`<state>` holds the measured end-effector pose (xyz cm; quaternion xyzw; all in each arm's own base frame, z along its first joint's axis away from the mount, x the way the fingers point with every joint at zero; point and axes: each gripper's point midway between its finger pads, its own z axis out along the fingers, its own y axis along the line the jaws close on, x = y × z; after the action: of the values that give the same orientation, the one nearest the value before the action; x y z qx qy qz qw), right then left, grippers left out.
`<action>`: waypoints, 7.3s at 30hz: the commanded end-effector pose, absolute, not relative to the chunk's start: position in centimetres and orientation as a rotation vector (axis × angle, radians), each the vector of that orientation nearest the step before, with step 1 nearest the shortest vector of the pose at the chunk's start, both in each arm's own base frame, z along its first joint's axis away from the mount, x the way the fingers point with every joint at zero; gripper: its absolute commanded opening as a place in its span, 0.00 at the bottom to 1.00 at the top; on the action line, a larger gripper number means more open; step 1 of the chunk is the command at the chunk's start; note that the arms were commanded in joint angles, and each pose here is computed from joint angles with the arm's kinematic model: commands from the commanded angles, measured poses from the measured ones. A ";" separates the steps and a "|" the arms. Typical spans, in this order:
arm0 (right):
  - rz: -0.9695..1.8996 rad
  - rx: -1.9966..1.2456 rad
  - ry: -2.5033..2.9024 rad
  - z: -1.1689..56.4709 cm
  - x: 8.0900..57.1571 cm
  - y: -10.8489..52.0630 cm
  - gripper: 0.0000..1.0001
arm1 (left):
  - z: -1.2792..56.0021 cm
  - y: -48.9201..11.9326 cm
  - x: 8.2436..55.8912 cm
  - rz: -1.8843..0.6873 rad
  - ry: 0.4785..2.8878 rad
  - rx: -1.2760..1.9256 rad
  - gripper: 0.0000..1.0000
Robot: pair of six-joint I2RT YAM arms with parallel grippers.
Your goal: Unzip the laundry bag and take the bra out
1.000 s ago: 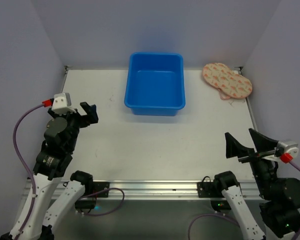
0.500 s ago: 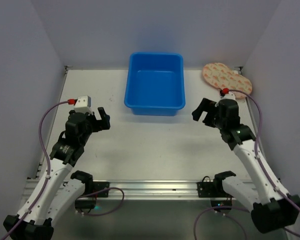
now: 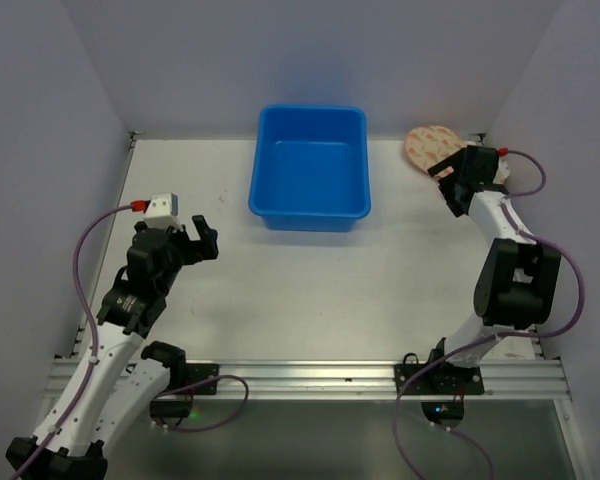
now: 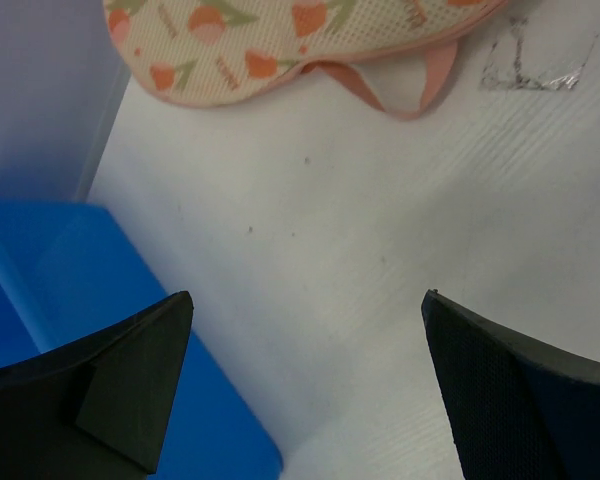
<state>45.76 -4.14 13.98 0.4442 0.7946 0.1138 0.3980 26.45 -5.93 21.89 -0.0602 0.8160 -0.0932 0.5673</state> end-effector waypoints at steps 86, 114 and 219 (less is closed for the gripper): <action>0.783 0.347 2.038 22.0 22.9 8.1 0.00 | 27.1 -11.2 27.0 -0.494 1.909 0.099 1.00; 0.537 0.271 2.320 14.1 20.7 10.7 0.90 | 21.9 -17.4 24.7 -0.758 2.113 0.332 1.00; 0.854 0.105 2.297 12.4 18.0 14.5 0.83 | 14.8 -33.3 22.3 -1.115 2.249 0.063 0.99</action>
<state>18.11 14.98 13.37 0.0267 0.8708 0.3444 0.3499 20.49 -33.67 10.42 0.0110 0.8709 -0.4304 0.2367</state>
